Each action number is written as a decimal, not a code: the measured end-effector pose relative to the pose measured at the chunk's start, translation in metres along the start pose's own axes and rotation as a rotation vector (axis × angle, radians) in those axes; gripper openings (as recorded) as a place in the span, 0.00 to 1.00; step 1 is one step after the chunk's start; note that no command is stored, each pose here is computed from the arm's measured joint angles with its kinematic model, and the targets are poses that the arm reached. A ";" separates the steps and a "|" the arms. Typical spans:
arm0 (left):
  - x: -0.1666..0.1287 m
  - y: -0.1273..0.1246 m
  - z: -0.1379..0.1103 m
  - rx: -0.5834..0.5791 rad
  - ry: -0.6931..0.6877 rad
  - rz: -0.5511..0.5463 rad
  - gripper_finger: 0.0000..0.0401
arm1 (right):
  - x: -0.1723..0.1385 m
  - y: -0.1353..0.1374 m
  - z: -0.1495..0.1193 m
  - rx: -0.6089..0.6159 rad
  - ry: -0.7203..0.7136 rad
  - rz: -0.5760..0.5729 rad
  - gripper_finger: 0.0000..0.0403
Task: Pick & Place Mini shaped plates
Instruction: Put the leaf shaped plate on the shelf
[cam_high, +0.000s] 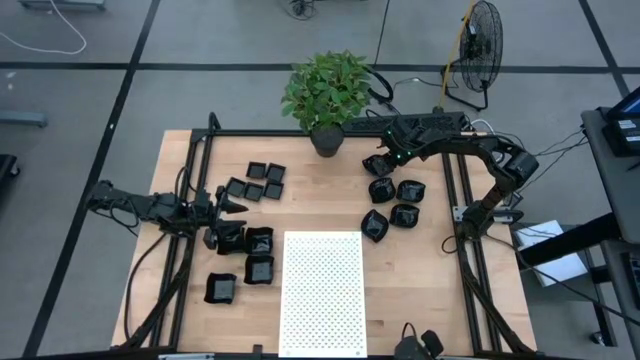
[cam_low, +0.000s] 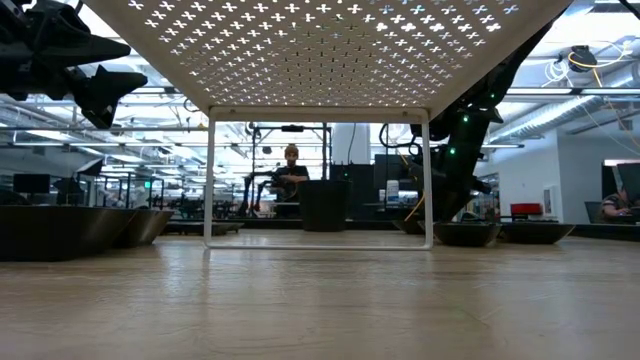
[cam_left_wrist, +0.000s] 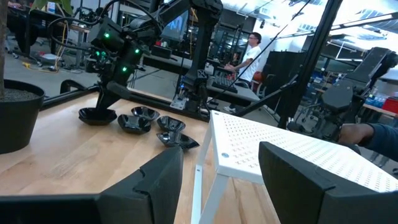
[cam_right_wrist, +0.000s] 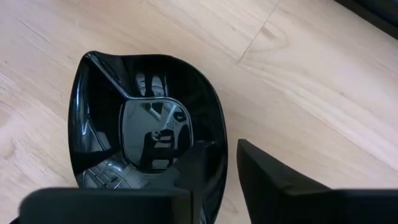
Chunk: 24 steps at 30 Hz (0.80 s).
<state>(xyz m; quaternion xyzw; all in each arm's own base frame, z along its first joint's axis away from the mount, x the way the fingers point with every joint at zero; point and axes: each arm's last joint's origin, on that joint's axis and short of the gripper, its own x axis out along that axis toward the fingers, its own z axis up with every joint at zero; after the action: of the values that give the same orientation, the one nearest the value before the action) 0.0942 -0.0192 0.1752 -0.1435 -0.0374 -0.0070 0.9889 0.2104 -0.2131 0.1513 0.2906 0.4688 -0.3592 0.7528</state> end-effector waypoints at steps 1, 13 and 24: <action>0.000 0.000 0.000 0.000 0.000 0.000 0.53 | 0.000 0.000 0.000 0.000 0.000 0.000 0.18; 0.000 0.000 0.000 0.000 0.000 0.000 0.53 | 0.000 0.000 -0.001 -0.029 0.010 -0.002 0.05; 0.000 0.000 0.000 0.000 0.000 0.000 0.53 | -0.005 0.000 0.001 -0.088 -0.015 -0.015 0.00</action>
<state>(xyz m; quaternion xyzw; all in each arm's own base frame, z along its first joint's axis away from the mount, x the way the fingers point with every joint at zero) 0.0942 -0.0192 0.1752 -0.1433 -0.0375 -0.0071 0.9889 0.2091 -0.2124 0.1562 0.2511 0.4805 -0.3461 0.7657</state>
